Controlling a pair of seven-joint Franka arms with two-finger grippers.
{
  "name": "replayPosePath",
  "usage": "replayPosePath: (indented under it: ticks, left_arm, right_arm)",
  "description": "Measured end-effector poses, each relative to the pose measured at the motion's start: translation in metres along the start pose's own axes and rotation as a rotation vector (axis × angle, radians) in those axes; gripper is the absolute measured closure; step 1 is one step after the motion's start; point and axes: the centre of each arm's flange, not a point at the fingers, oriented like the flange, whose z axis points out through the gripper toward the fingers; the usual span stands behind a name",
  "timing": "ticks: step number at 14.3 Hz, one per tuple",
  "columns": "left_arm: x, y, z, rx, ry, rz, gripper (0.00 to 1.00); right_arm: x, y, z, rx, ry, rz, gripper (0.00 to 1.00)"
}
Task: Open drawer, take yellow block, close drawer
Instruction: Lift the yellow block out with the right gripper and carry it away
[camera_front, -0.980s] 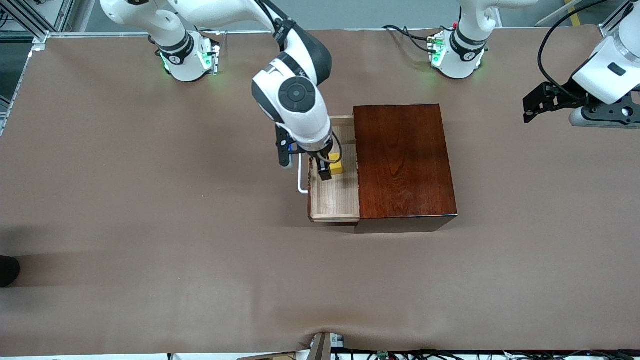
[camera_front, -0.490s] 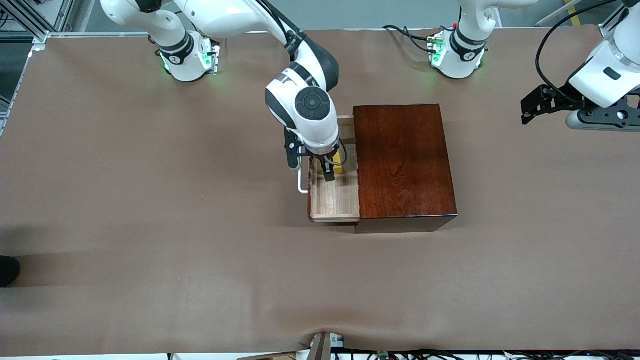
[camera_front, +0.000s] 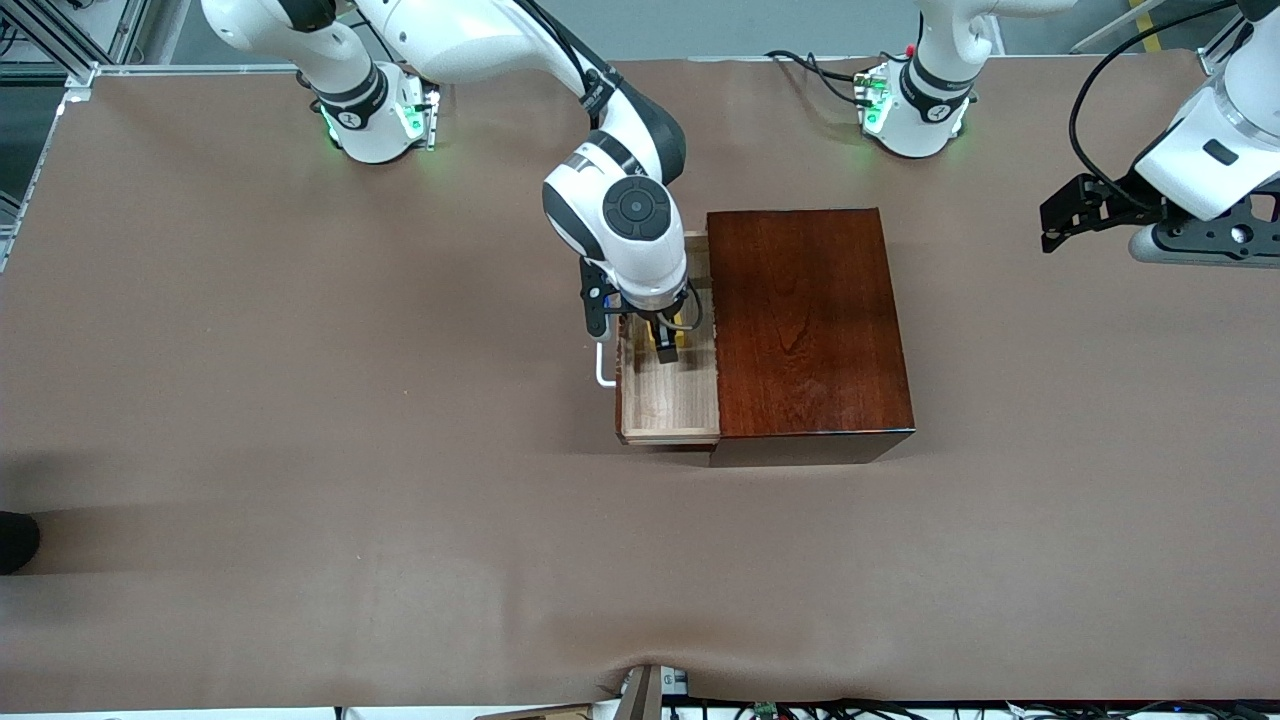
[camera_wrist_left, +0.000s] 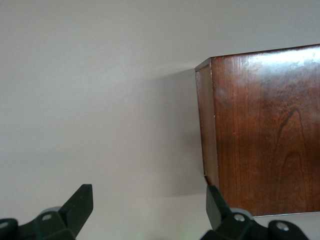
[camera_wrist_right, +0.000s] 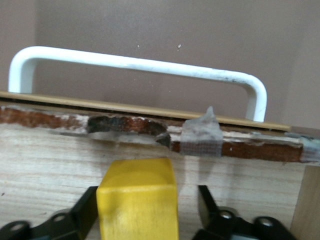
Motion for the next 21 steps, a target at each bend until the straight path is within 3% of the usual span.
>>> replayPosePath:
  ticks: [2,3,10,17,19,21]
  left_arm:
    - [0.000,0.000,0.000,0.000,-0.001,0.000,0.00]
    - [0.000,0.000,0.001,0.000,-0.002,0.000,0.00]
    - [0.001,-0.003,0.002,0.000,0.004,-0.005,0.00]
    - [0.002,-0.005,0.007,0.000,0.003,-0.009,0.00]
    - [0.002,-0.005,0.007,0.000,0.004,-0.009,0.00]
    - [0.001,-0.005,0.006,0.000,0.007,-0.009,0.00]
  right_arm:
    - [-0.001,-0.001,-0.003,0.005,-0.004,-0.001,0.40]
    - [-0.002,-0.001,-0.004,0.007,-0.006,-0.001,0.44]
    - [-0.005,-0.008,-0.021,0.034,-0.021,-0.002,0.44]
    - [0.038,-0.050,-0.115,0.041,-0.025,0.067,0.44]
    - [0.051,-0.055,-0.126,0.027,-0.014,-0.015,0.44]
    - [0.069,-0.053,-0.139,-0.028,0.012,-0.226,0.44]
